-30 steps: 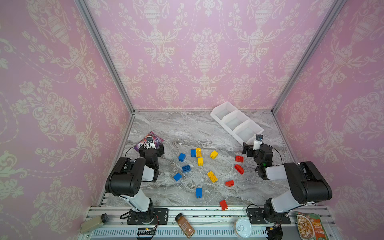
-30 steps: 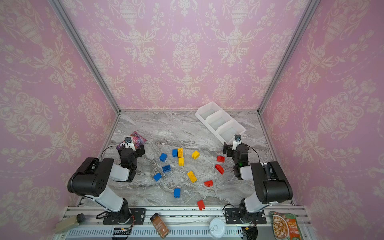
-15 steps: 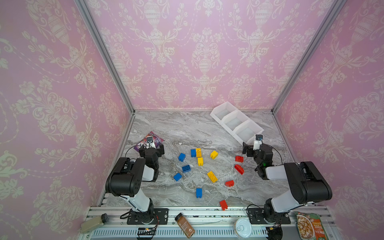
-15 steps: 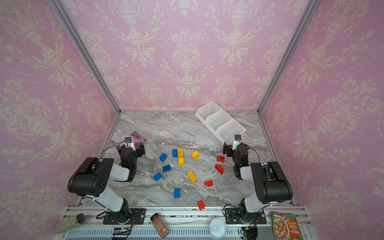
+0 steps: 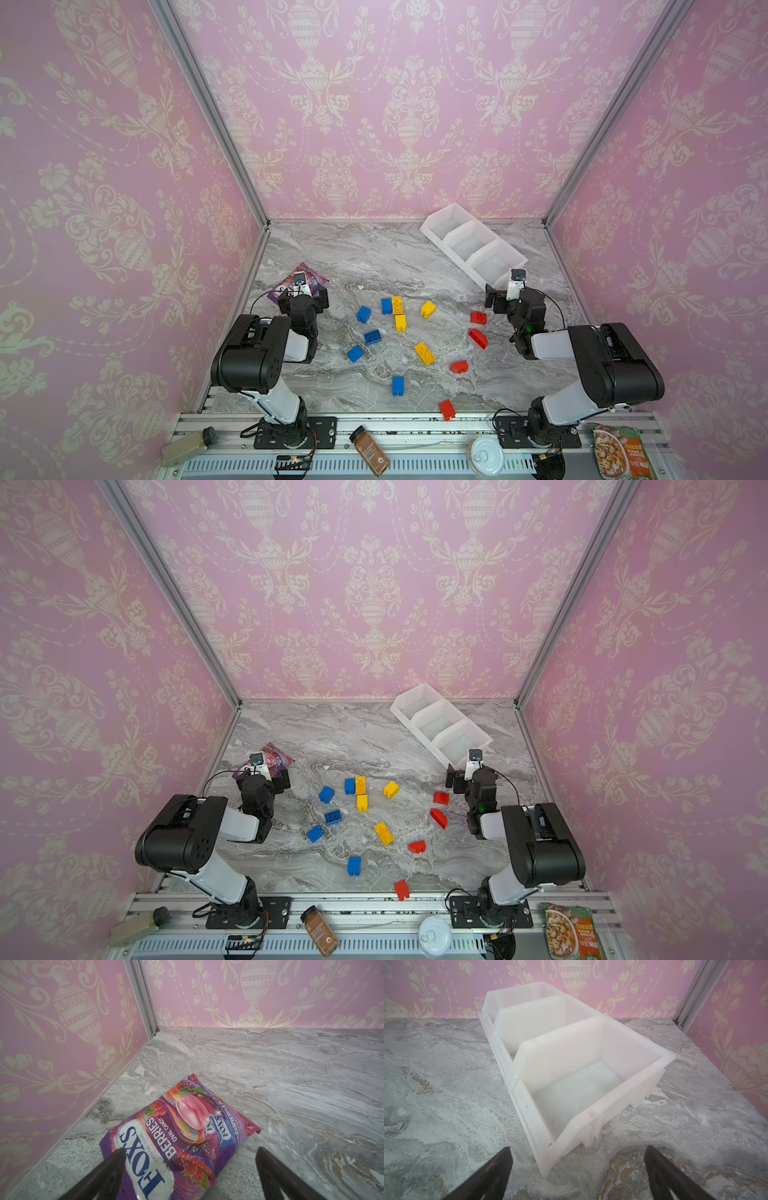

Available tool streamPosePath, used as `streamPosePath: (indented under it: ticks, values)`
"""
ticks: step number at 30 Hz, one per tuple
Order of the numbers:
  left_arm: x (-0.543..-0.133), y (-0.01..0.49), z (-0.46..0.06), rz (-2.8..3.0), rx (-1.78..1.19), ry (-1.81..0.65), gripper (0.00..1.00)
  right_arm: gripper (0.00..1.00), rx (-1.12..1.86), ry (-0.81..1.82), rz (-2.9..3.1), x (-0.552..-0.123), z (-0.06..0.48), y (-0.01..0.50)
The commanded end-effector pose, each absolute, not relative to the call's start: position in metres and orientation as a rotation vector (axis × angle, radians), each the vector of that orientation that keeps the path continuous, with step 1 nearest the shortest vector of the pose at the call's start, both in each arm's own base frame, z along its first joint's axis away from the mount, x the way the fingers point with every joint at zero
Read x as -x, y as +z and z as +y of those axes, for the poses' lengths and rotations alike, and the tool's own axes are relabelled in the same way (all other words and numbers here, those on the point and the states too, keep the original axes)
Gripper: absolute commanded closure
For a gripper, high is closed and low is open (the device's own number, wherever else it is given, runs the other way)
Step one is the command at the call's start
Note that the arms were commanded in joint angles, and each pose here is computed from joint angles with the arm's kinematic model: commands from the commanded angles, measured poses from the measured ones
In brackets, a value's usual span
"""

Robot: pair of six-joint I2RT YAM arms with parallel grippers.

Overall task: Sort the legos into containers by color
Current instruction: Rotate the container at the top-center of the table.

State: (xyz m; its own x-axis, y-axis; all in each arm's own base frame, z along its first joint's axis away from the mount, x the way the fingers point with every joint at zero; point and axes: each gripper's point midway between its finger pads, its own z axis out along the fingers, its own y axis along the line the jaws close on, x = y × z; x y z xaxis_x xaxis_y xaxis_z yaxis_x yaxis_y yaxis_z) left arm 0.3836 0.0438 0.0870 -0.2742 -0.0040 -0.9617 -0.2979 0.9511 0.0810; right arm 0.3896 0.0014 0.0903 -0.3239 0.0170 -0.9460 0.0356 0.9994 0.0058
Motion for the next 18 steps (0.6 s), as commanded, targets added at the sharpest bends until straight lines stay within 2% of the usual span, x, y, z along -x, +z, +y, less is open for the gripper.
streamPosePath:
  ticks: [1,9,15,18]
  values:
    - [-0.387,0.085,0.042,1.848,0.196,0.286,0.01,0.0,-0.06,-0.017,1.886,-0.395,-0.001,0.096]
    - [-0.385,0.092,0.04,1.825,0.184,0.287,0.01,0.0,-0.147,-0.108,1.906,-0.397,-0.015,0.113]
    - [-0.384,0.118,0.049,1.856,0.24,0.348,0.01,0.0,-0.336,-0.192,2.052,-0.395,-0.036,0.148]
    - [-0.392,0.125,0.051,1.912,0.238,0.369,0.01,0.0,-0.429,-0.159,2.213,-0.394,-0.033,0.148]
